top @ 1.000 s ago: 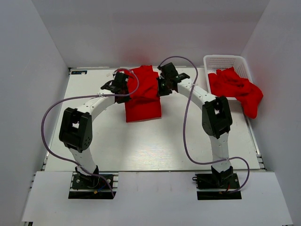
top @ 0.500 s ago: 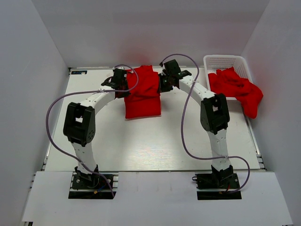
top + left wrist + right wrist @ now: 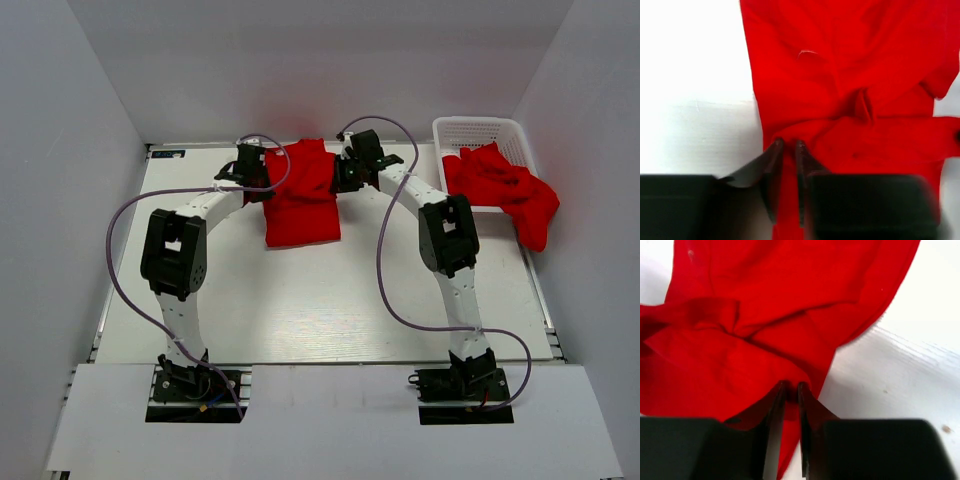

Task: Fold and stack the t-shirts
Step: Fold the folded rectangular tshirt in 1/3 of the way

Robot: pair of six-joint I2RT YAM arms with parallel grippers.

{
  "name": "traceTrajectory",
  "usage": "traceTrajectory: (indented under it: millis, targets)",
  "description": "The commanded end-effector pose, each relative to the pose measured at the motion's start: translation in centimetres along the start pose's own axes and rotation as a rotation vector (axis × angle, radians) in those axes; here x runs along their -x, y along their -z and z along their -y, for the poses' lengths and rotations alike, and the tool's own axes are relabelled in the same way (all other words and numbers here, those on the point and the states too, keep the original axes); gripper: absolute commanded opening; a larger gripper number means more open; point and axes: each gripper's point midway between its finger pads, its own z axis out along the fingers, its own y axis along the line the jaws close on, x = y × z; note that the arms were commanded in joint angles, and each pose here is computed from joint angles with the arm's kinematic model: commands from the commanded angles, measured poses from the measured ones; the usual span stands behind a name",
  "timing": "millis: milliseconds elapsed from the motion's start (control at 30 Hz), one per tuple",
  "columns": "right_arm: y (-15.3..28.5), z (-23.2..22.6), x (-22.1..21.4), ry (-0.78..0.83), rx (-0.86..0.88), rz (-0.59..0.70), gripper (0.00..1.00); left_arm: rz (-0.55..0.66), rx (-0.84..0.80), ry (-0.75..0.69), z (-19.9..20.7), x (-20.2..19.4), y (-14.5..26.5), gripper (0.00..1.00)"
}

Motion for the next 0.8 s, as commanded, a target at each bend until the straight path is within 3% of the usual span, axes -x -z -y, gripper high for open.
traceTrajectory:
  millis: [0, 33, 67, 100, 200, 300, 433, 467, 633, 767]
  targets:
    - [-0.2, -0.7, 4.1, 0.093, 0.054, 0.114, 0.26, 0.090, -0.039, 0.024, 0.9, 3.4, 0.3, 0.34]
    - [0.0, -0.8, 4.3, 0.095, 0.056, 0.117, 0.50, 0.084, -0.026, 0.023, 0.7, 3.2, 0.3, 0.73]
    - [0.6, -1.0, 5.2, 0.112, 0.065, 0.138, 0.59, 0.104, -0.015, 0.025, 0.5, 3.8, 0.8, 0.93]
    - [1.4, -1.4, 5.9, 0.117, 0.067, 0.156, 0.67, 0.118, -0.008, 0.027, 0.5, 4.4, 1.3, 1.00]
    - [2.9, -2.0, 6.5, 0.134, 0.060, 0.185, 0.90, 0.144, 0.010, 0.032, 0.2, 5.5, 3.1, 1.00]
    - [5.5, -3.2, 6.9, 0.169, 0.063, 0.216, 0.90, 0.146, 0.021, 0.032, -0.5, 5.1, 5.3, 1.00]
    - [6.1, -5.1, 2.3, 0.202, 0.127, 0.108, 0.90, 0.138, -0.015, 0.041, -1.1, 3.3, 8.7, 1.00]
    - [6.5, -5.6, 1.9, 0.210, 0.137, 0.101, 0.90, 0.096, -0.017, 0.044, -1.7, 1.0, 8.8, 1.00]
    - [4.6, -8.3, -1.6, 0.269, 0.194, 0.012, 0.90, 0.121, -0.149, 0.026, -0.7, -2.0, 12.0, 1.00]
    - [1.8, -9.2, -2.0, 0.263, 0.207, -0.015, 0.90, 0.113, -0.280, -0.007, 0.7, -3.6, 12.9, 1.00]
